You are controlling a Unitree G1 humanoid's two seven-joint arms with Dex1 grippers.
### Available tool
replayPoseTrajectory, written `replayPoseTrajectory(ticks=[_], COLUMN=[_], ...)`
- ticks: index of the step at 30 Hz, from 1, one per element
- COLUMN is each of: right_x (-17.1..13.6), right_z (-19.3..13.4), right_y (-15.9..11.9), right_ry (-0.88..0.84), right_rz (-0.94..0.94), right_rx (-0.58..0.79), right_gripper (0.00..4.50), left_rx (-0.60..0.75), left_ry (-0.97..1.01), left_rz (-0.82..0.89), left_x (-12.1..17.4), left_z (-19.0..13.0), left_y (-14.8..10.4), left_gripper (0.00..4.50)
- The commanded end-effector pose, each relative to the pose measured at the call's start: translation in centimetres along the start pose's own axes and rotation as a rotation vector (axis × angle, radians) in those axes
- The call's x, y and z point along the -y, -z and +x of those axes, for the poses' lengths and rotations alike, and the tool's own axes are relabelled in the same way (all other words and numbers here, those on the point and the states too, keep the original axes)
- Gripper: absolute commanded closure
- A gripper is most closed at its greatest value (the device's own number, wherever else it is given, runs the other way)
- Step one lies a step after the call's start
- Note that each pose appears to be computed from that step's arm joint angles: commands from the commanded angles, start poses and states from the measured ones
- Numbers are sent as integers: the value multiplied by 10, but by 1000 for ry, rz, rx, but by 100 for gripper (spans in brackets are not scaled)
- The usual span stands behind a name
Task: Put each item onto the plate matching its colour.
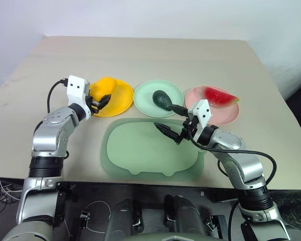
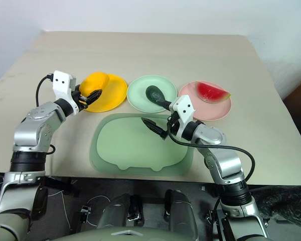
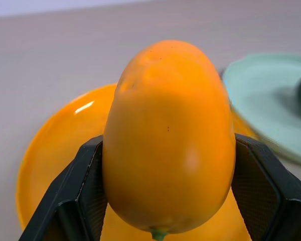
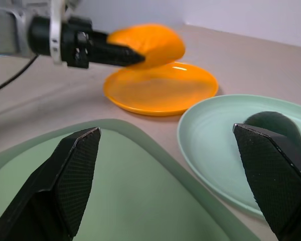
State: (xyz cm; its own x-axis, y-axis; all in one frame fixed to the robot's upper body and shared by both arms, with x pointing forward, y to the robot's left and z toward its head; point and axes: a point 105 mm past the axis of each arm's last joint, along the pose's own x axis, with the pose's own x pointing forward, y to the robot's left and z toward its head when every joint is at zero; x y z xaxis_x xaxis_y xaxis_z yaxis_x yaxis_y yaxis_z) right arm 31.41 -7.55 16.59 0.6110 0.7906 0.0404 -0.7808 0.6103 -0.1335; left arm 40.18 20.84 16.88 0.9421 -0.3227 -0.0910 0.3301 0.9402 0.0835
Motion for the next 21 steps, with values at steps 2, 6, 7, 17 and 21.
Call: replayPoseTrajectory(ticks=[2, 6, 7, 17, 21], right_x=[1, 1, 1, 6, 6], right_z=[1, 2, 2, -1, -4], right_y=[-13, -11, -11, -15, -16], right_ry=[2, 7, 6, 21, 19], right_rz=[-42, -43, -41, -51, -45], right_rx=[39, 39, 40, 47, 51], right_gripper=[0, 0, 0, 0, 0], left_rx=[53, 42, 43, 130, 213], left_ry=[-7, -8, 2, -7, 123], left_rz=[27, 1, -2, 76, 61], left_x=[0, 0, 2, -4, 6], left_z=[2, 1, 1, -23, -49], left_y=[-11, -7, -7, -29, -41], left_gripper=[112, 6, 6, 6, 6])
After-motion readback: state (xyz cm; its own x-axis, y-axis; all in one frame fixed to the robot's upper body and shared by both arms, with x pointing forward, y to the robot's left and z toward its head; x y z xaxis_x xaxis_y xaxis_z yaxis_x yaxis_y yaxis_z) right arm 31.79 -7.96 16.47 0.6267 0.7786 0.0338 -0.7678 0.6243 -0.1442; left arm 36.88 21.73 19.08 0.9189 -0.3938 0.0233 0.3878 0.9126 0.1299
